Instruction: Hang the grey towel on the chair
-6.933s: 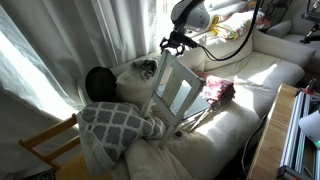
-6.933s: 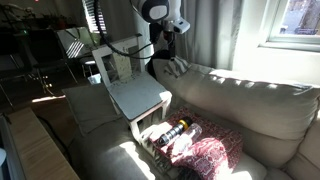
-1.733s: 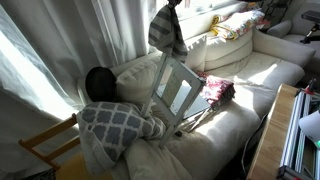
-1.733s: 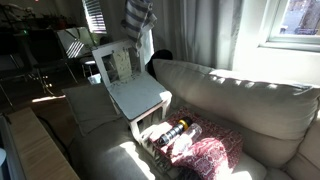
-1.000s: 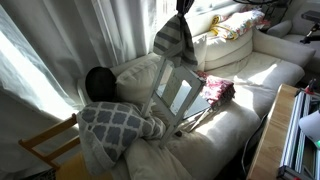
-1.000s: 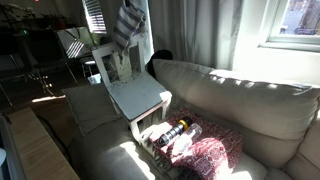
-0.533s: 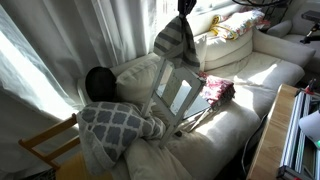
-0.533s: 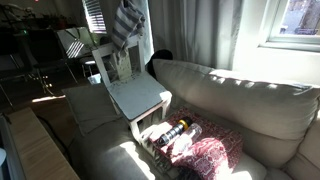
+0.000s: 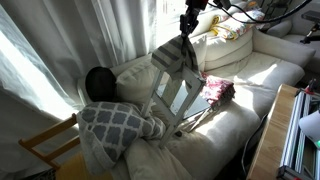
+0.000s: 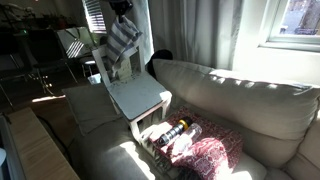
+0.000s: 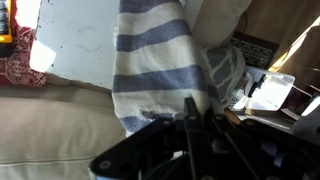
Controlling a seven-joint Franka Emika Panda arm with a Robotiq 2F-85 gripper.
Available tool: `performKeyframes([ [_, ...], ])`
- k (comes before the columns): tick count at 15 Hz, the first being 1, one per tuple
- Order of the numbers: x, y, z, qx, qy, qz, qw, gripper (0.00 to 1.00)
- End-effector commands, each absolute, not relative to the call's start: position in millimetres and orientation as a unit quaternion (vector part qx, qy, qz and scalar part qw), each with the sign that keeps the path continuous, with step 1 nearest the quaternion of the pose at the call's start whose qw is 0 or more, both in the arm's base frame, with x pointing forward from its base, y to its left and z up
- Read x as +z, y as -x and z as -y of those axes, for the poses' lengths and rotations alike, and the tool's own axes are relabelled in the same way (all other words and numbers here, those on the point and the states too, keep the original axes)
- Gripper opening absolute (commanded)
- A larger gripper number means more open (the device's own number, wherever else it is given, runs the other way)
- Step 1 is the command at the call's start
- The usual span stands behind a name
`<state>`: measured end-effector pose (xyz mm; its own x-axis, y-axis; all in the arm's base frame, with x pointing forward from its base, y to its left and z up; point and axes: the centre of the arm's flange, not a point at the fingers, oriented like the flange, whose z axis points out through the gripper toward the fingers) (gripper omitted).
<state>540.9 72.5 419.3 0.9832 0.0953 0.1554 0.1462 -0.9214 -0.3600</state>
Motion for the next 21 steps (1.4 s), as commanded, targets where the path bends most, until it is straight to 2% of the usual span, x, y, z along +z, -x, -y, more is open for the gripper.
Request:
performKeyframes([
  [1,418.9,-537.1,-78.0,-0.058,0.976,0.068,0.197,0.02],
  [10,368.9,-525.4,-93.6,-0.020,0.981,0.098,0.167,0.02],
  [16,351.9,-530.7,-113.8,-0.056,0.979,0.089,0.174,0.02],
  [17,351.9,-532.6,-116.7,-0.063,0.979,0.089,0.173,0.05],
  [18,352.7,-534.2,-118.1,-0.071,0.979,0.089,0.169,0.28],
  [21,361.7,-537.3,-115.2,-0.086,0.979,0.092,0.159,0.46],
])
